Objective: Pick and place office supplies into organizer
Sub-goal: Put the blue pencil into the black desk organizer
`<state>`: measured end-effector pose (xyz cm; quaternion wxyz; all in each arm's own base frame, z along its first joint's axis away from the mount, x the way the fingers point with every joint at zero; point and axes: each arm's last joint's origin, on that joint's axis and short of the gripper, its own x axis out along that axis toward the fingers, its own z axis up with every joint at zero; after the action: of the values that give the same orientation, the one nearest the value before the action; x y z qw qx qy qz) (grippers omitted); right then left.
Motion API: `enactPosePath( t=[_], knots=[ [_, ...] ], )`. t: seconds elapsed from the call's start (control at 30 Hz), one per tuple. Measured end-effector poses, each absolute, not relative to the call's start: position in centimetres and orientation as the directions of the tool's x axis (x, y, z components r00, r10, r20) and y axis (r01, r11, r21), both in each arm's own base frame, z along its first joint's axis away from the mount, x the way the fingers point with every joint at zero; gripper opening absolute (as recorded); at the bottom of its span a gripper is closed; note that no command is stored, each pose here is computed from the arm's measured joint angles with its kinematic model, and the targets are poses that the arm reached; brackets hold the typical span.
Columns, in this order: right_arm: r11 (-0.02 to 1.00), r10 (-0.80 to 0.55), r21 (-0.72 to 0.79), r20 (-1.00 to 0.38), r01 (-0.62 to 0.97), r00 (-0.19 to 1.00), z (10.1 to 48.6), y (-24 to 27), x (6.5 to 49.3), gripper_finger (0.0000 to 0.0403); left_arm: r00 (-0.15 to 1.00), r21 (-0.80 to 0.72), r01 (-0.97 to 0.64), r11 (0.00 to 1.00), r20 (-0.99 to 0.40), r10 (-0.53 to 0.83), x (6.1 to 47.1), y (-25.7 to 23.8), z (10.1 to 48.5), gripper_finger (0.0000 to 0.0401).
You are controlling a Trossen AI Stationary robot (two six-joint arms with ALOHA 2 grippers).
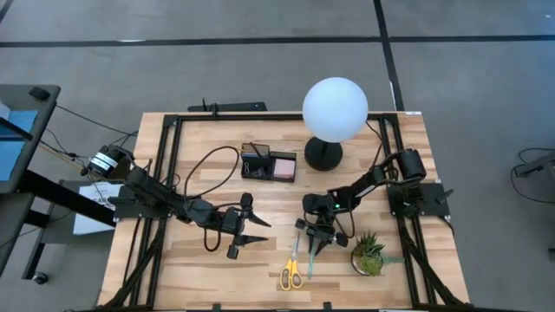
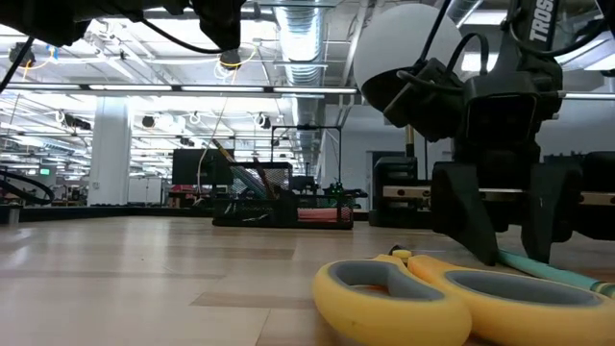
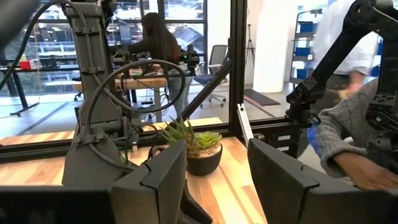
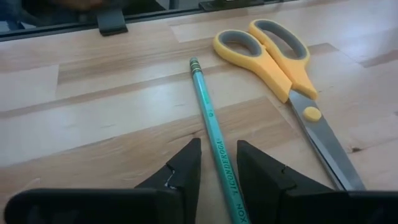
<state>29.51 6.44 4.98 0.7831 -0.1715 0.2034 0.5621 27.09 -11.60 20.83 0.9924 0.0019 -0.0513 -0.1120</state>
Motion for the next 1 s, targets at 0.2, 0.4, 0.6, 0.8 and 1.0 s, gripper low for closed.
enactPosePath(
  t=[0.2, 0.4, 0.6, 0.8, 1.0],
  knots=[
    [0.309, 0.813, -0.047, -0.505, -0.950, 0.289, 4.98, 6.52, 29.52, 0.0095, 0.971, 0.019, 0.221, 0.975, 0.084, -0.222, 27.11, -11.60, 20.66, 0.0167],
    [0.286, 0.818, -0.073, -0.501, -0.955, 0.283, 5.00, 6.75, 29.46, 0.0084, 0.971, 0.019, 0.221, 0.975, 0.083, -0.222, 27.11, -11.60, 20.65, 0.0167],
    [0.254, 0.827, -0.090, -0.495, -0.963, 0.264, 5.01, 7.25, 29.30, 0.0032, 0.971, 0.019, 0.221, 0.975, 0.083, -0.222, 27.11, -11.60, 20.65, 0.0167],
    [0.254, 0.826, -0.099, -0.495, -0.962, 0.269, 5.05, 7.35, 29.36, 0.0016, 0.972, 0.019, 0.221, 0.975, 0.083, -0.222, 27.11, -11.60, 20.64, 0.0167],
    [0.302, 0.843, -0.020, -0.461, -0.953, 0.277, 5.19, 7.14, 29.63, 0.0015, 0.972, 0.019, 0.221, 0.975, 0.082, -0.222, 27.11, -11.60, 20.64, 0.0167]
  ],
)
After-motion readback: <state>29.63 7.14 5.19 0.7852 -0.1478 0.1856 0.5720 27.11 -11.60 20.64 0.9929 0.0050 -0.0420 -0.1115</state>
